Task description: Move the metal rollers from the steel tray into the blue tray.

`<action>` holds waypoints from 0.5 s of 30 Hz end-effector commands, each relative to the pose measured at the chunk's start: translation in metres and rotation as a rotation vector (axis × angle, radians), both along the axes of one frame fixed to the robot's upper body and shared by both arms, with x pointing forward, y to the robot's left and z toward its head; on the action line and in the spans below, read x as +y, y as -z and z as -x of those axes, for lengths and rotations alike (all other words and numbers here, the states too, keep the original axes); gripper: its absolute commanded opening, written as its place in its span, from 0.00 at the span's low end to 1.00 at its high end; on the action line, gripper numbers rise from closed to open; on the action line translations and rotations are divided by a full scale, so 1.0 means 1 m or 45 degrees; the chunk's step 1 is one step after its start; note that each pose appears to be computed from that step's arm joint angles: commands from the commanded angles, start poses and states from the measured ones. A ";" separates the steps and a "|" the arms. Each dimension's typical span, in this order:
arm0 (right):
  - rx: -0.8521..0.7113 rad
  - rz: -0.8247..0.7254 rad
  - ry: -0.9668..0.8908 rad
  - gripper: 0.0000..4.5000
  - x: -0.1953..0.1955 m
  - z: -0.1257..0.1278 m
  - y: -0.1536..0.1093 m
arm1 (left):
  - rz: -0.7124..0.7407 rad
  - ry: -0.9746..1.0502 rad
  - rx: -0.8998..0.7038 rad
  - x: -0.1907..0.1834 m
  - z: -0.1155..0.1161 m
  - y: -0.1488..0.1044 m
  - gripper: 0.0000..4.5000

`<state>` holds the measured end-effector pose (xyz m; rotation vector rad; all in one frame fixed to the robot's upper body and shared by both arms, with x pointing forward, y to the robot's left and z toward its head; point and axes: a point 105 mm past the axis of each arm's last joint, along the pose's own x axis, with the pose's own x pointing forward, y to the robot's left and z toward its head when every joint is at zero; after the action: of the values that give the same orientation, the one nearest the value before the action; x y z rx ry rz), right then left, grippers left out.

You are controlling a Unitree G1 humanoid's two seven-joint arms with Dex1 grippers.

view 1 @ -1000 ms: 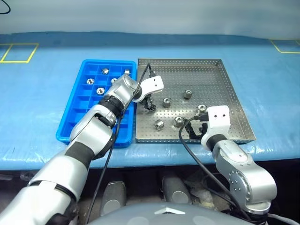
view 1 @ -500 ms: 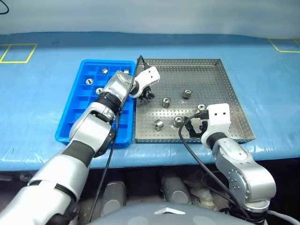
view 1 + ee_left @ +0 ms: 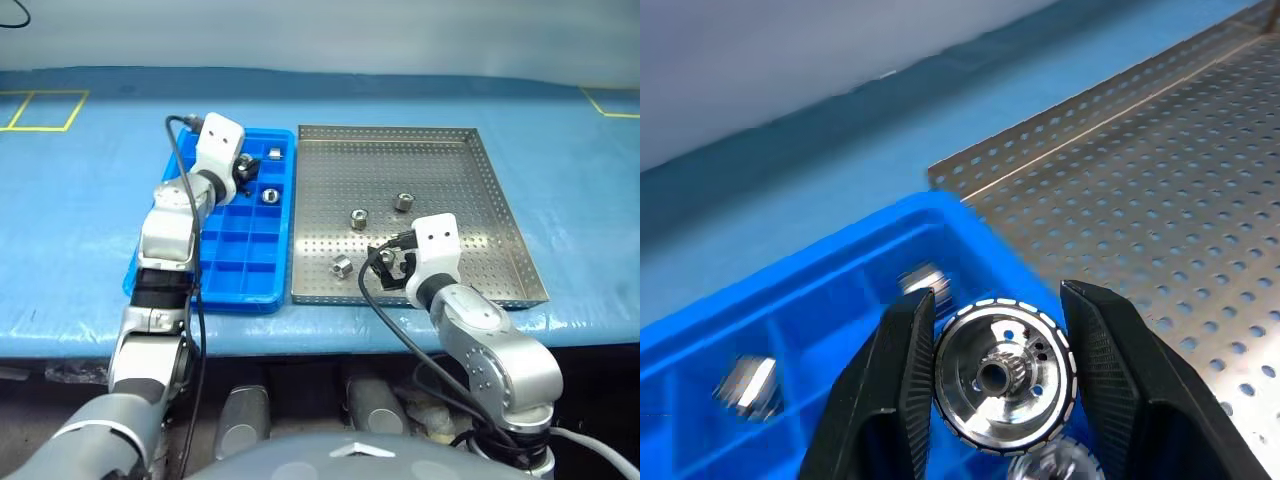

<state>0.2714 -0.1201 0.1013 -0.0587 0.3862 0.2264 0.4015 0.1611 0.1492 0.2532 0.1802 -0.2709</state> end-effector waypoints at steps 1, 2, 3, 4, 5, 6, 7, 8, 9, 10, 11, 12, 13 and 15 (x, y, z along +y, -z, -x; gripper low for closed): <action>-0.130 0.000 -0.121 1.00 0.016 -0.003 -0.018 | 0.023 -0.214 -0.141 0.025 0.015 -0.019 0.39; -0.157 0.000 -0.171 1.00 0.022 -0.003 -0.021 | 0.034 -0.256 -0.132 0.029 0.020 -0.014 0.39; -0.177 -0.010 -0.217 1.00 0.027 -0.001 -0.023 | 0.030 -0.292 -0.121 0.034 0.024 -0.008 0.39; -0.193 -0.015 -0.264 1.00 0.032 0.001 -0.024 | 0.043 -0.322 -0.100 0.037 0.028 -0.001 0.39; -0.202 -0.014 -0.299 1.00 0.035 0.002 -0.024 | 0.054 -0.345 -0.087 0.039 0.031 0.004 0.39; -0.208 -0.012 -0.318 1.00 0.036 0.003 -0.024 | 0.063 -0.358 -0.079 0.041 0.032 0.006 0.39; -0.210 -0.008 -0.356 1.00 0.039 0.006 -0.023 | 0.036 -0.386 -0.069 0.044 0.035 0.011 0.39; -0.210 -0.009 -0.385 1.00 0.042 0.008 -0.022 | 0.026 -0.403 -0.057 0.046 0.037 0.016 0.39; -0.210 -0.011 -0.407 1.00 0.044 0.009 -0.022 | 0.037 -0.423 -0.049 0.048 0.039 0.020 0.39; -0.211 -0.013 -0.423 1.00 0.045 0.011 -0.022 | 0.042 -0.442 -0.039 0.050 0.041 0.023 0.39; -0.212 -0.014 -0.429 1.00 0.046 0.011 -0.022 | 0.049 -0.452 -0.034 0.051 0.042 0.025 0.39; -0.212 -0.016 -0.441 1.00 0.047 0.012 -0.022 | 0.036 -0.463 -0.022 0.052 0.043 0.029 0.39; -0.212 -0.017 -0.450 1.00 0.047 0.013 -0.021 | 0.026 -0.471 -0.010 0.053 0.045 0.032 0.39; -0.207 -0.017 -0.457 1.00 0.048 0.013 -0.021 | 0.025 -0.480 0.016 0.053 0.047 0.038 0.39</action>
<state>0.2597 -0.0748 0.1117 -0.1384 0.2609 0.5604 0.3561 0.2146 0.0996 0.1845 0.2756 0.0877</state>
